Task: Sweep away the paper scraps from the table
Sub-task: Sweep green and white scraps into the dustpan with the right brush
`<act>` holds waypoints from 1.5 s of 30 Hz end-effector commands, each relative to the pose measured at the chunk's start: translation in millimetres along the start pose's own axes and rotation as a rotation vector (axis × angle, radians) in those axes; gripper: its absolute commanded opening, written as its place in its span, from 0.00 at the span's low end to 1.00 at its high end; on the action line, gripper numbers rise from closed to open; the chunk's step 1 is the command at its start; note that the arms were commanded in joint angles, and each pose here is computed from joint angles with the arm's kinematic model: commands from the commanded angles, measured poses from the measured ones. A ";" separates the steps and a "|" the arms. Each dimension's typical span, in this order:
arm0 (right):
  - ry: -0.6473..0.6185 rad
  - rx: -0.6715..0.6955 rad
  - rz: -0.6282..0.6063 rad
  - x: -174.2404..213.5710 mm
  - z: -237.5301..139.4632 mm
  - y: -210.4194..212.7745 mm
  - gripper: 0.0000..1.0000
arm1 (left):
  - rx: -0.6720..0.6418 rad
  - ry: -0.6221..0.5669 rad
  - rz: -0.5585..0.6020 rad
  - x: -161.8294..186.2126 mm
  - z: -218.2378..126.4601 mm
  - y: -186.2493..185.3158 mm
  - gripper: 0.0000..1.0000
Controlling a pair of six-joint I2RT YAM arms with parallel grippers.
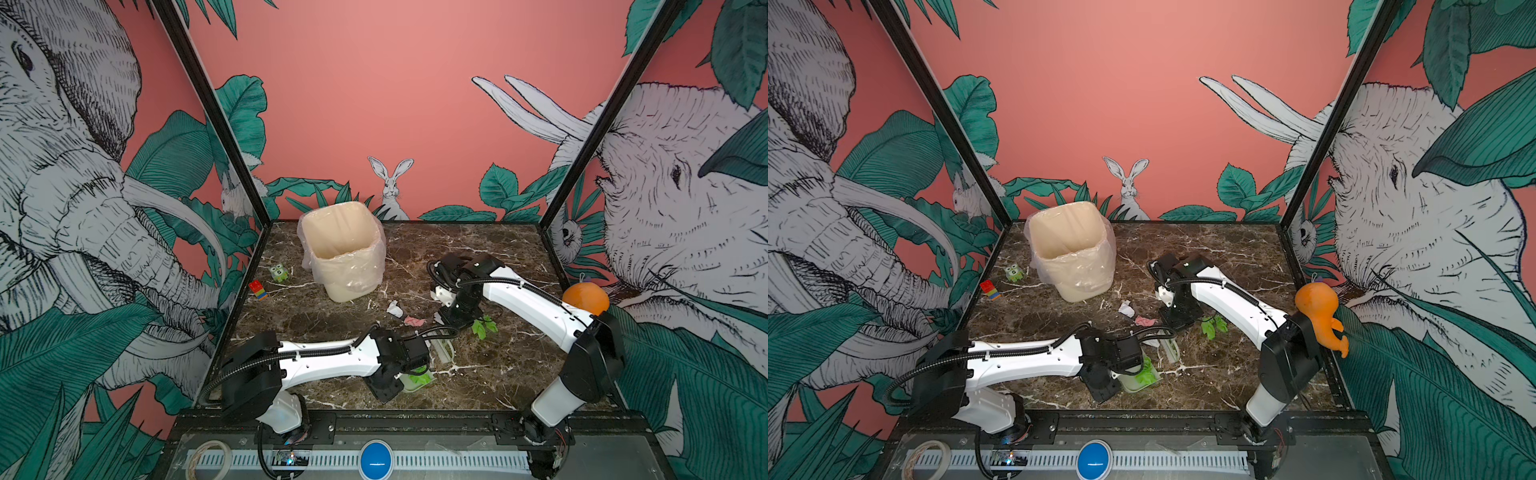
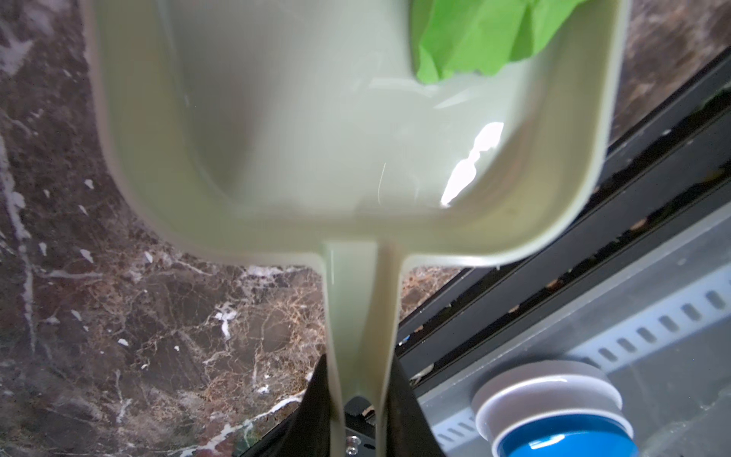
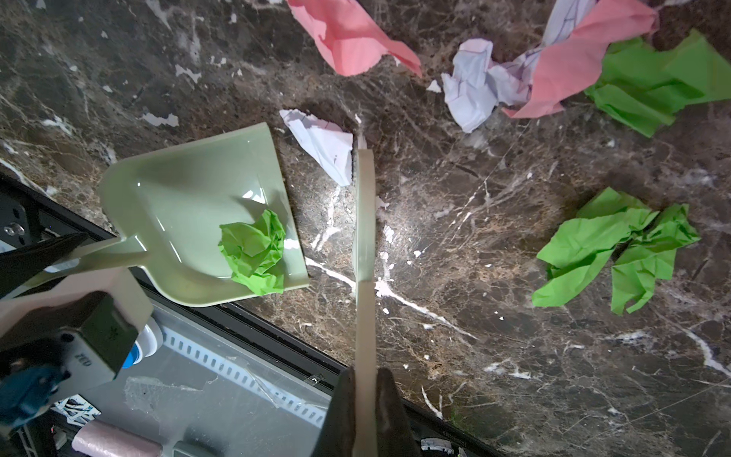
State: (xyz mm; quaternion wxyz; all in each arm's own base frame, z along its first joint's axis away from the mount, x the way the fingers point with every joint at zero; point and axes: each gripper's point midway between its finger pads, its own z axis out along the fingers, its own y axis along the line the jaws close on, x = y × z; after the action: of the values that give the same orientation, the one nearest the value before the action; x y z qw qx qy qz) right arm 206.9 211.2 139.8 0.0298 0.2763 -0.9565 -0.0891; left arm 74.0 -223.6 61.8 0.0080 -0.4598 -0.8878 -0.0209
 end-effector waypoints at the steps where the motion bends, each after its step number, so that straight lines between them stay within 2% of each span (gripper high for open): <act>1: 0.020 -0.034 -0.038 2.0 0.0 10.1 0.00 | 0.009 -0.020 -0.027 1.9 0.2 1.0 0.00; 6: 0.001 -0.097 -0.059 0.4 -5.2 27.3 0.00 | 0.015 -0.017 -0.044 4.4 3.2 1.1 0.00; 13: -0.046 0.037 -0.047 -6.7 -21.5 2.8 0.00 | 0.024 -0.020 -0.084 10.0 4.7 2.6 0.00; 21: -0.033 0.064 -0.076 -21.1 -14.5 -0.7 0.00 | 0.027 -0.019 -0.100 16.2 3.0 3.9 0.00; 28: 0.069 0.020 -0.127 -12.4 -2.8 10.4 0.00 | 0.029 -0.022 -0.105 16.8 4.8 4.9 0.00; 40: 0.054 -0.119 -0.203 -8.8 -10.1 50.8 0.00 | 0.033 -0.021 -0.131 20.1 10.4 11.4 0.00; 45: 0.018 -0.024 -0.194 -18.9 -14.2 35.3 0.00 | 0.036 -0.020 -0.141 21.0 11.2 12.1 0.00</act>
State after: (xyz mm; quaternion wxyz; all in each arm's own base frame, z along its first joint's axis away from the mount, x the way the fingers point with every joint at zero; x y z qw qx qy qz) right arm 203.0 255.5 152.8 0.0425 0.3633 -0.9230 -0.1197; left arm 72.7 -204.4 50.7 0.0063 -0.4068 -0.9135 -0.0037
